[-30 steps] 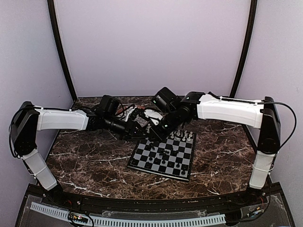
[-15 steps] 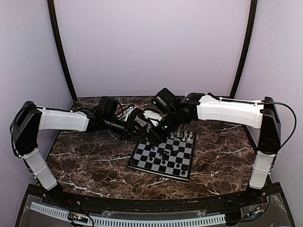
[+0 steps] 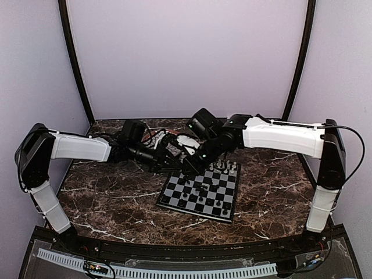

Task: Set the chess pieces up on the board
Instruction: Pass from the right arm to the left, then pass from the left arm to the right

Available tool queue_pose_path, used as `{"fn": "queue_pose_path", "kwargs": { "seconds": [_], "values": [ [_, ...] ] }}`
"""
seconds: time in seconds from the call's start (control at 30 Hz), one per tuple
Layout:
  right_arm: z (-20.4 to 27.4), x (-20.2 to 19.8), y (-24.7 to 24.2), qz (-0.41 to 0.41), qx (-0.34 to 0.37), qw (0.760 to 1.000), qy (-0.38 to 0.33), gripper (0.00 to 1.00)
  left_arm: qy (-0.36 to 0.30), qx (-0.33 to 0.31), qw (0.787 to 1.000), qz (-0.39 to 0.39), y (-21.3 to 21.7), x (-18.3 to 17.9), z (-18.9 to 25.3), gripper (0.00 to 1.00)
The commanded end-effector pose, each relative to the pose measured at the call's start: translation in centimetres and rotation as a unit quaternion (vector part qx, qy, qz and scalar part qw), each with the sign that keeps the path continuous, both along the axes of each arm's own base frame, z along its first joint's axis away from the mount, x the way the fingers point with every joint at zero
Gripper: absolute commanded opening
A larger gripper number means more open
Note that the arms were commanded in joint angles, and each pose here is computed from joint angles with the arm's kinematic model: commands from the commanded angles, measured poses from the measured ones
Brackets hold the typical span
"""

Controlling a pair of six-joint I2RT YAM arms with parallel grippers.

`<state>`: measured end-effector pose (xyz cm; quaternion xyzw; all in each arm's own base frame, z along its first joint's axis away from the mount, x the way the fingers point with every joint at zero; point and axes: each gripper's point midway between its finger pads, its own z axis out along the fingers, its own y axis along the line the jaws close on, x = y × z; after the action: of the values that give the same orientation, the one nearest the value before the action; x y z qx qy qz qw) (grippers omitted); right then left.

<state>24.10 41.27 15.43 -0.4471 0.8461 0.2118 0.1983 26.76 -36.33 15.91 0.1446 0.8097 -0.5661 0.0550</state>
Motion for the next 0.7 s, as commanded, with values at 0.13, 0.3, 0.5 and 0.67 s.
{"fn": "queue_pose_path", "kwargs": {
  "seconds": [0.13, 0.3, 0.5, 0.67],
  "values": [
    [7.6, 2.5, -3.1, -0.069, 0.140, 0.988, 0.001, 0.38, -0.088, -0.045, 0.995, 0.029, 0.7, 2.3, 6.4, 0.13],
    [10.0, 5.6, -5.9, -0.154, 0.249, 0.955, 0.047, 0.43, -0.137, -0.070, 0.987, 0.052, 0.7, 4.1, 9.5, 0.12],
    [11.0, 8.2, -6.8, -0.208, 0.343, 0.910, 0.107, 0.46, -0.184, -0.107, 0.972, 0.101, 0.2, 6.8, 12.5, 0.12],
    [12.2, 9.0, -6.1, -0.189, 0.386, 0.894, 0.127, 0.48, -0.177, -0.132, 0.963, 0.157, 0.1, 9.2, 13.2, 0.12]
  ]
}}
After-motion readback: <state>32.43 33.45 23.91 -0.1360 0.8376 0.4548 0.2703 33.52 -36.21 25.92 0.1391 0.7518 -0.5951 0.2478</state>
